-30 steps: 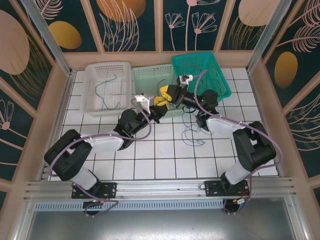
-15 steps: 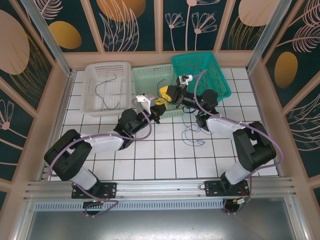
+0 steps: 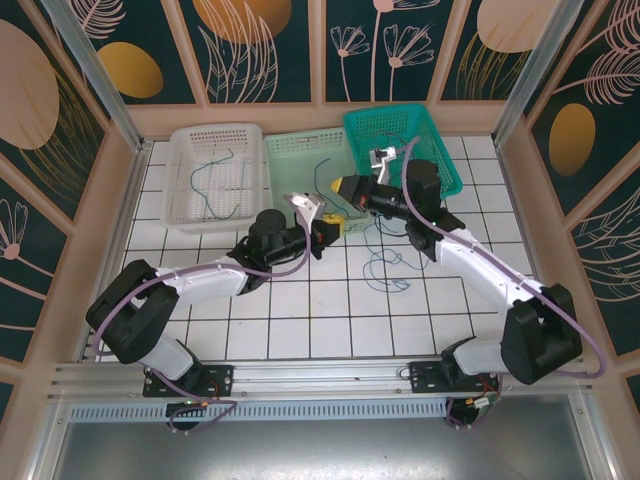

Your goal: Untangle the cables

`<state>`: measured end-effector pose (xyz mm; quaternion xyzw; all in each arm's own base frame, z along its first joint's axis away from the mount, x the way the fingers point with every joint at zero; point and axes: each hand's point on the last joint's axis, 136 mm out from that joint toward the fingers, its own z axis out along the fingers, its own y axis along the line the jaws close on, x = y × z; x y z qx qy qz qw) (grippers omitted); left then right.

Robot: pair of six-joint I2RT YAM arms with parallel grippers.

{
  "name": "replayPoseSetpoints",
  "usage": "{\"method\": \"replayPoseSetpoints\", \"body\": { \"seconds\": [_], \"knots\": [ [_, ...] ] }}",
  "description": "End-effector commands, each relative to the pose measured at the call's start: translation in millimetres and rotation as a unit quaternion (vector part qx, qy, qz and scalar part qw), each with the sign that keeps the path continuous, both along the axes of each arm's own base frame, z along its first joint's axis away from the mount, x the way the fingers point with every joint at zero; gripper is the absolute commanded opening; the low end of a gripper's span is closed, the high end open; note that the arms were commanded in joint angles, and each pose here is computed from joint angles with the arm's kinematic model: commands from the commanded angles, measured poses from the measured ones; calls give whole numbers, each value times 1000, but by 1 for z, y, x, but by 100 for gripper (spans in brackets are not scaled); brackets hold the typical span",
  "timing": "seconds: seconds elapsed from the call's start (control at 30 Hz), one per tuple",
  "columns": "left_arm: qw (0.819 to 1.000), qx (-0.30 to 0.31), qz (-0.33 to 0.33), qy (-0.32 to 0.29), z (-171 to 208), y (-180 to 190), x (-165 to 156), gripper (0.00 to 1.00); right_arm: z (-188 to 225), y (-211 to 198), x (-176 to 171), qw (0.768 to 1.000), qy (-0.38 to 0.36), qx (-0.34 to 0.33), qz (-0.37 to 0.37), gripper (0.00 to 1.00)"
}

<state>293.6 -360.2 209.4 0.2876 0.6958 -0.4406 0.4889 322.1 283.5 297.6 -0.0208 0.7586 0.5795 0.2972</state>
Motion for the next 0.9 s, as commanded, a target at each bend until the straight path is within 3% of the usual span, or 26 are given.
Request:
{"method": "replayPoseSetpoints", "body": {
  "seconds": [0.0,0.27,0.5,0.57,0.63,0.73,0.77,0.87],
  "knots": [
    [994,25,-93,52,-14,-9,-35,0,-25,-4,2,994,-31,-106,-23,0],
    [976,57,-195,74,-21,-23,-69,0,-45,28,-2,982,-53,-180,6,0],
    [978,72,-181,75,-28,-12,-73,0,-47,22,1,979,-58,-196,-9,0],
    [981,76,-163,76,-29,-9,-69,5,-47,22,0,979,-58,-195,-6,0],
    [986,80,-126,73,-28,-4,-60,14,-49,24,-5,978,-61,-197,5,0],
    [994,95,26,53,-23,26,-22,34,-56,19,-10,973,-74,-220,9,0],
    [990,95,92,40,-18,45,-9,49,-59,14,-11,969,-80,-231,8,0],
    [973,65,220,-7,7,94,4,67,-69,0,-15,960,-96,-264,-2,0]
  ]
}}
